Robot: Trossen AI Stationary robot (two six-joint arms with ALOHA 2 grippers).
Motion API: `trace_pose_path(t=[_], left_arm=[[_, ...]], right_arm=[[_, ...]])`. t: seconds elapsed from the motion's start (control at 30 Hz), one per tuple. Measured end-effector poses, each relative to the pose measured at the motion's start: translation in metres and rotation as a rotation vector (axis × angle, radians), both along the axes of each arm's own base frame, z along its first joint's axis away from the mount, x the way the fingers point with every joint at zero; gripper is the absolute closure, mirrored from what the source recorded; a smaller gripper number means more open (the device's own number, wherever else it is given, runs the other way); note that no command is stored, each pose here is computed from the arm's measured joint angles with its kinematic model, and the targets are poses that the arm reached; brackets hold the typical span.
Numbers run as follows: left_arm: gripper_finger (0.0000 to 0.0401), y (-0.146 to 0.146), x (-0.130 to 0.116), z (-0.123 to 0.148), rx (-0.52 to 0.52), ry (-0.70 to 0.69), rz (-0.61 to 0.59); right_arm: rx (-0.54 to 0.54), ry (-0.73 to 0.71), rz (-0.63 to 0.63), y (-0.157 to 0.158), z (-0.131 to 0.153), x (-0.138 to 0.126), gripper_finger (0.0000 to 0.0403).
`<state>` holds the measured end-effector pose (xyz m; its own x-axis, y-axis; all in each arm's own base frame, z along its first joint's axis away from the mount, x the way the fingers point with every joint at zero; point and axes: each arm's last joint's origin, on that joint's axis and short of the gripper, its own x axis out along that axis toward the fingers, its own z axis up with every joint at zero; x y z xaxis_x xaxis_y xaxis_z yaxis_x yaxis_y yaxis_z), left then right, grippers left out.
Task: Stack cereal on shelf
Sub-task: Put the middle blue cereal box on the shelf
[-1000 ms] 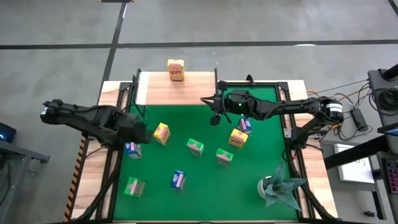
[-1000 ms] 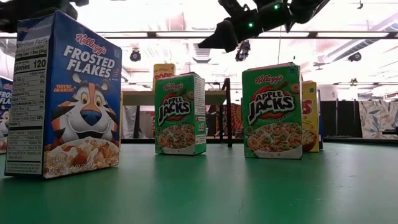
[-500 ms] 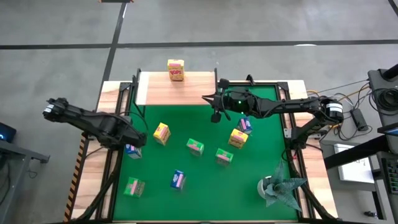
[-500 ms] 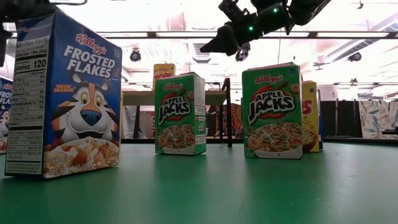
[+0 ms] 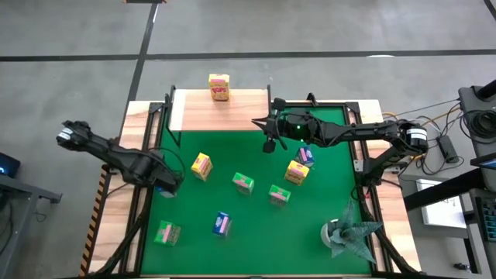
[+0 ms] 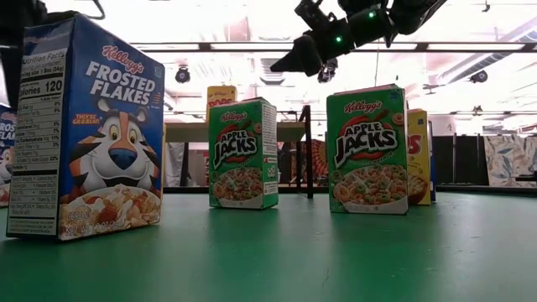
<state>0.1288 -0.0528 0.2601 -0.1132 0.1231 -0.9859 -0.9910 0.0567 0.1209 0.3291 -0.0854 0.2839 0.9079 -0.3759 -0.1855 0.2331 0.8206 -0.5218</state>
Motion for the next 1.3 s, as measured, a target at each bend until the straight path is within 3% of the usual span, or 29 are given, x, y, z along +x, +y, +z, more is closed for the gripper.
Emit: trace_pose_path(t=[0.77, 1.3], left_arm=[[0.0154, -0.015, 0.008, -0.013, 0.039, 0.017, -0.02], [0.0203, -0.016, 0.01, -0.014, 0.039, 0.018, -0.027]], right_arm=[[0.011, 0.007, -0.001, 0.0, -0.001, 0.0, 0.0394], [0.011, 0.013, -0.001, 0.0, -0.002, 0.0, 0.0394]])
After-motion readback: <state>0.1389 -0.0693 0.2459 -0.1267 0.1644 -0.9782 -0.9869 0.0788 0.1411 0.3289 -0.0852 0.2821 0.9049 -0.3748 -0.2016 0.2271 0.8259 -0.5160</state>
